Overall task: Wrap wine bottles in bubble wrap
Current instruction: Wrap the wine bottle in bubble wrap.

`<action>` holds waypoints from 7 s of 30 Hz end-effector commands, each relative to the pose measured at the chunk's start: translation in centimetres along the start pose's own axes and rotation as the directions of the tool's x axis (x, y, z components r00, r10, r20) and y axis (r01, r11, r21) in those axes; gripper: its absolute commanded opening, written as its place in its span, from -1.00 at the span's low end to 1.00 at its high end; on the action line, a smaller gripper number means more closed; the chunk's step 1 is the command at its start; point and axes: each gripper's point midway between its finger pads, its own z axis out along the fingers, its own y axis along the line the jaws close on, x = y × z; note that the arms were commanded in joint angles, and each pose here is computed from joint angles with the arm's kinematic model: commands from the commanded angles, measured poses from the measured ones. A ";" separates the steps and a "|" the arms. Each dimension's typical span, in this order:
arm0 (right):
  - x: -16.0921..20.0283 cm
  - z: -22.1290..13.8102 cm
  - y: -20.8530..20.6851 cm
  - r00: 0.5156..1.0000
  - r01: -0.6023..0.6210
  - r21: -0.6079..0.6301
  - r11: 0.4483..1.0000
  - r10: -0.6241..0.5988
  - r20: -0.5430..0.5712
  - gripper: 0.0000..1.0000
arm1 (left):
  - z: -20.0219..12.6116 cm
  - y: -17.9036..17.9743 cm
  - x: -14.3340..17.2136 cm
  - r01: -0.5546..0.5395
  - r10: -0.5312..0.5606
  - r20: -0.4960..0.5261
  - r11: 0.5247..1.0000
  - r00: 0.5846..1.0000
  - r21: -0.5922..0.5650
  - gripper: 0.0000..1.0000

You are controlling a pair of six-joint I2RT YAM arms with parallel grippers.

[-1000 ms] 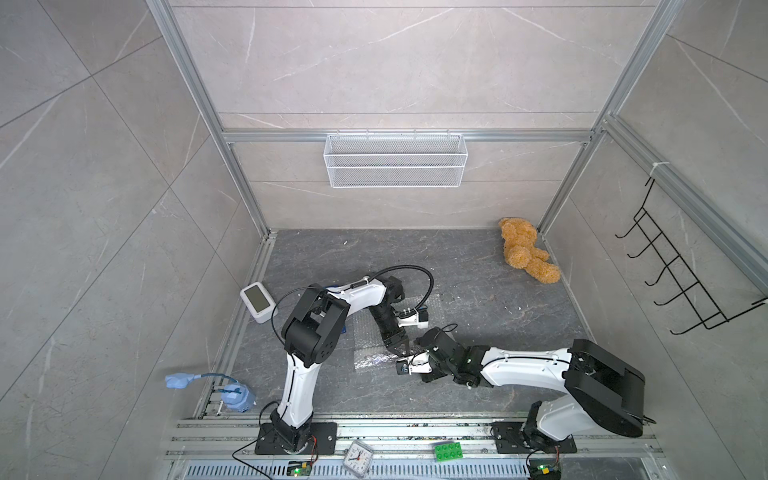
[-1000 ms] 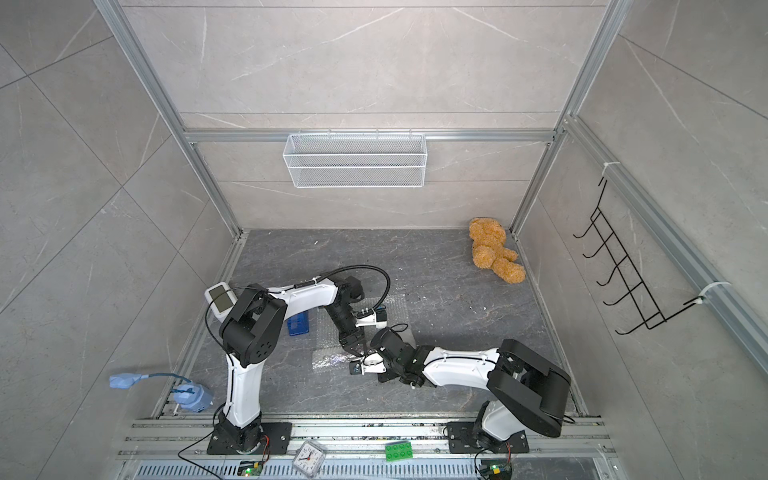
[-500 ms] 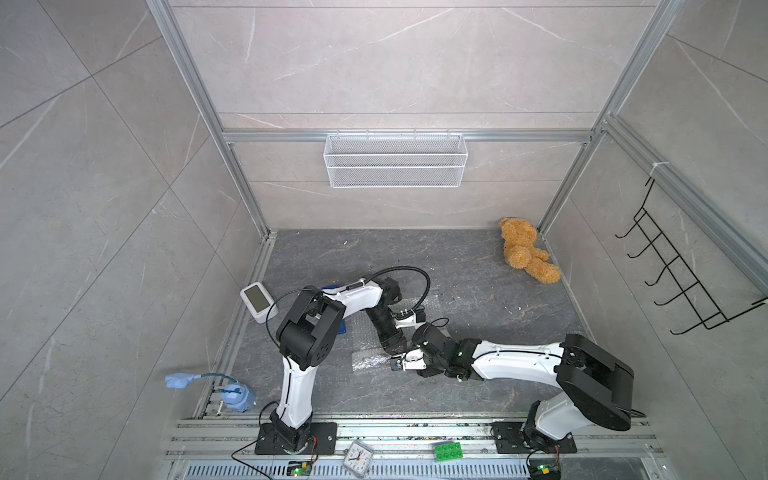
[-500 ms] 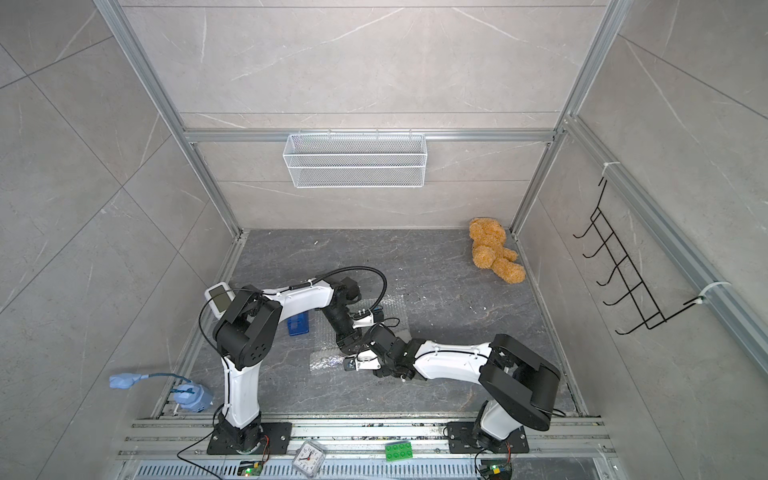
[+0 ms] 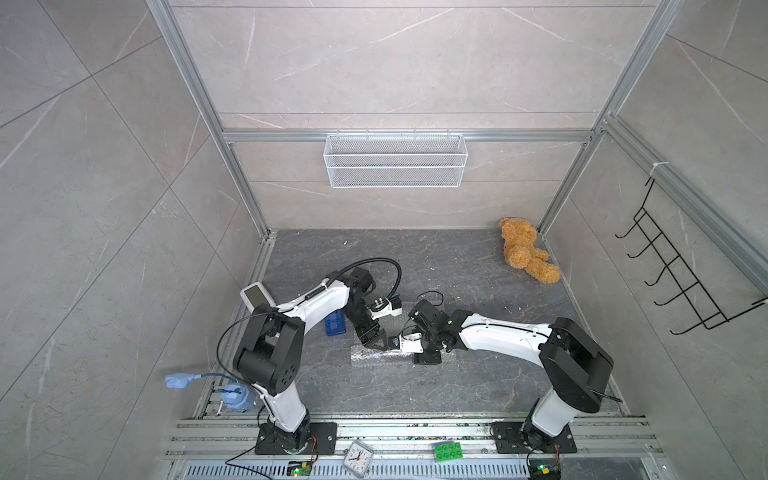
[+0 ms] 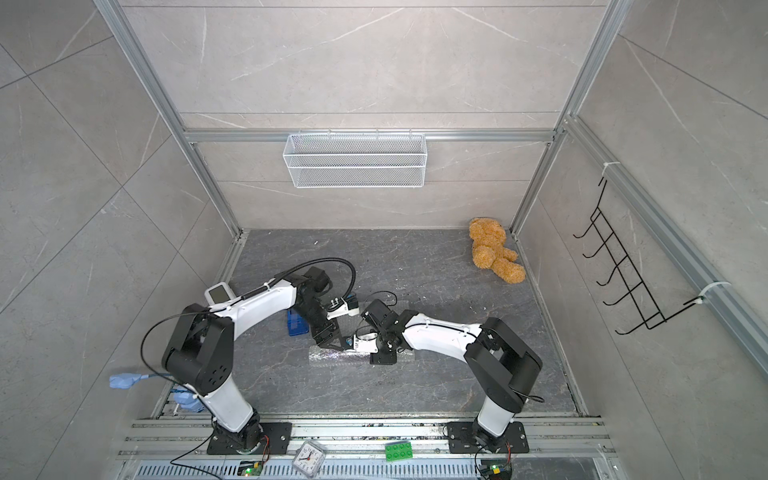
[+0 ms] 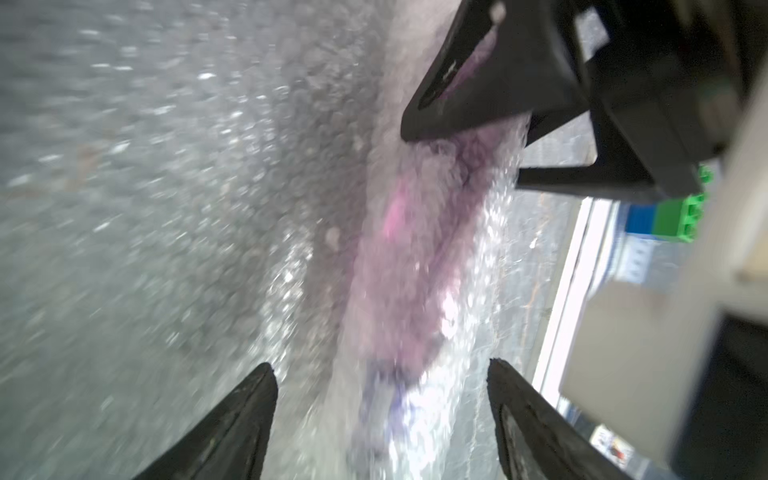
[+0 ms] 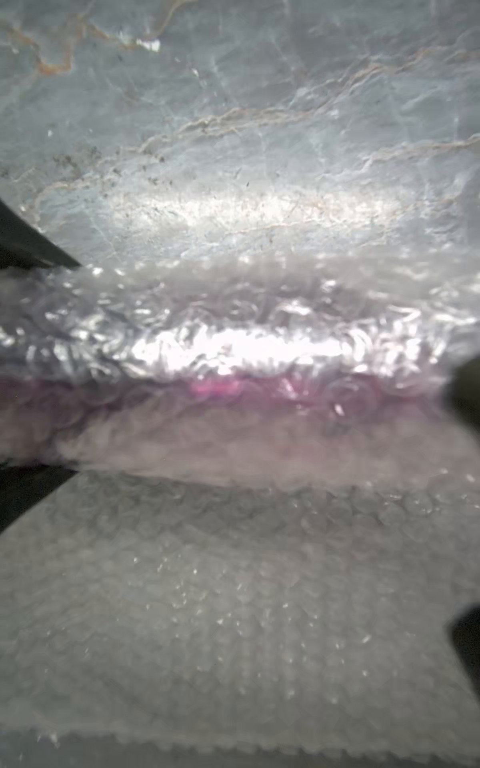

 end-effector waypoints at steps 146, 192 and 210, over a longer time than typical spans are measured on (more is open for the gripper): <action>3.8 0.6 4.2 0.985 0.002 -0.025 1.000 -0.007 -0.173 -0.02 | -0.2 0.3 -2.5 -0.055 0.053 0.074 0.998 0.996 0.027 0.99; 1.7 -0.6 -0.2 0.912 -0.407 -0.542 0.736 0.362 -0.194 0.21 | 4.0 -1.6 -7.0 -0.595 0.672 -0.062 0.604 0.738 -0.530 0.72; 1.9 -2.6 -4.6 0.930 -0.357 -0.274 0.893 0.368 -0.014 0.60 | 8.3 -2.4 -2.2 -0.620 0.614 -0.130 0.723 0.779 -0.306 0.12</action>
